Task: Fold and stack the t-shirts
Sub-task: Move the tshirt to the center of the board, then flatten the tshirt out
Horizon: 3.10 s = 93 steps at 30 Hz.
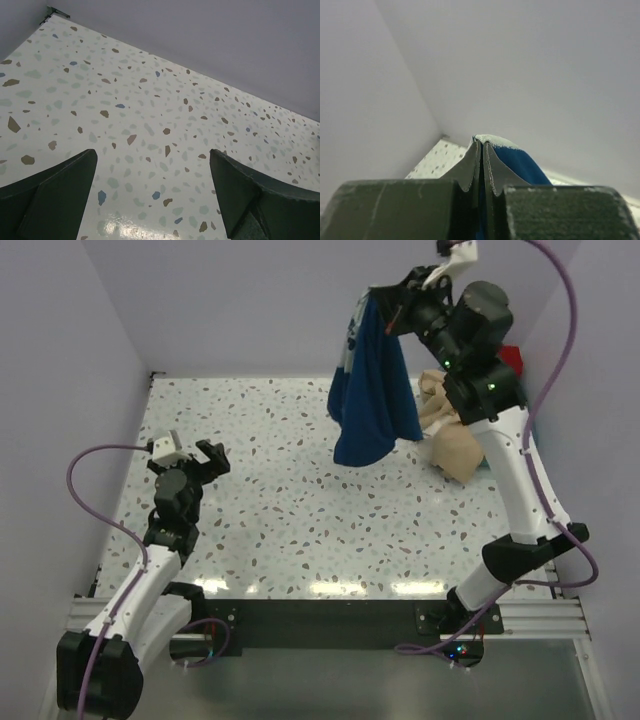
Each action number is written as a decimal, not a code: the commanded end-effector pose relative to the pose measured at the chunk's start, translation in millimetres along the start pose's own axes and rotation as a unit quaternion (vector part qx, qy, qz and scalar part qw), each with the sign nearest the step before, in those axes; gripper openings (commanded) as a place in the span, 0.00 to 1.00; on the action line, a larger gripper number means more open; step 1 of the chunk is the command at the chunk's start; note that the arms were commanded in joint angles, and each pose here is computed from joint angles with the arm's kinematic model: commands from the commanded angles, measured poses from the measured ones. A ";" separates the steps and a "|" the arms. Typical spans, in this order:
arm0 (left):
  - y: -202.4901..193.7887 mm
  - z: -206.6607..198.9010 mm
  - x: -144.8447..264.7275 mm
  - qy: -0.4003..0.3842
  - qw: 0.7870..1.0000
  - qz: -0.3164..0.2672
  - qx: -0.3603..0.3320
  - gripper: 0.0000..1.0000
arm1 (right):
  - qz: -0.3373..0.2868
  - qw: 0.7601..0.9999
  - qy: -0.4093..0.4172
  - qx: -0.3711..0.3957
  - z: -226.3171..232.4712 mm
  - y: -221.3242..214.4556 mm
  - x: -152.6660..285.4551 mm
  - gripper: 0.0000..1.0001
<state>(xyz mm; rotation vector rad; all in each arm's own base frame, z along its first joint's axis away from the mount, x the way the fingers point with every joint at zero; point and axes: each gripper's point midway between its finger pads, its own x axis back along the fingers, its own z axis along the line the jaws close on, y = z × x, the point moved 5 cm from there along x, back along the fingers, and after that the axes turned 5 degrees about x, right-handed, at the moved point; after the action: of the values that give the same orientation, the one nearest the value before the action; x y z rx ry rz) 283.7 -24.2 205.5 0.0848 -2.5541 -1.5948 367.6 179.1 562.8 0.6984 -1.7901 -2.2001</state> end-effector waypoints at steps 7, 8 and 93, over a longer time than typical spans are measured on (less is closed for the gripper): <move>-2.2 -2.4 8.7 -0.001 0.999 0.022 0.024 1.00 | 0.155 0.985 -0.016 -0.073 18.4 -177.2 -20.8 0.39; -4.6 -3.2 10.1 -0.008 0.999 0.025 0.023 1.00 | 0.180 0.980 -0.034 -0.073 12.4 -199.9 -19.8 0.62; 133.4 -47.5 77.4 0.014 0.994 -0.110 -0.012 0.00 | 0.113 0.970 -0.215 -0.027 -71.2 -143.9 183.5 0.00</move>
<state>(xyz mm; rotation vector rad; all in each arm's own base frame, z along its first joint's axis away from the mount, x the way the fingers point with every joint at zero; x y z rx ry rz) 234.9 -38.6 324.8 0.1959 -2.5998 -1.7057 282.5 88.2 356.7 0.0408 -1.7769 -2.3063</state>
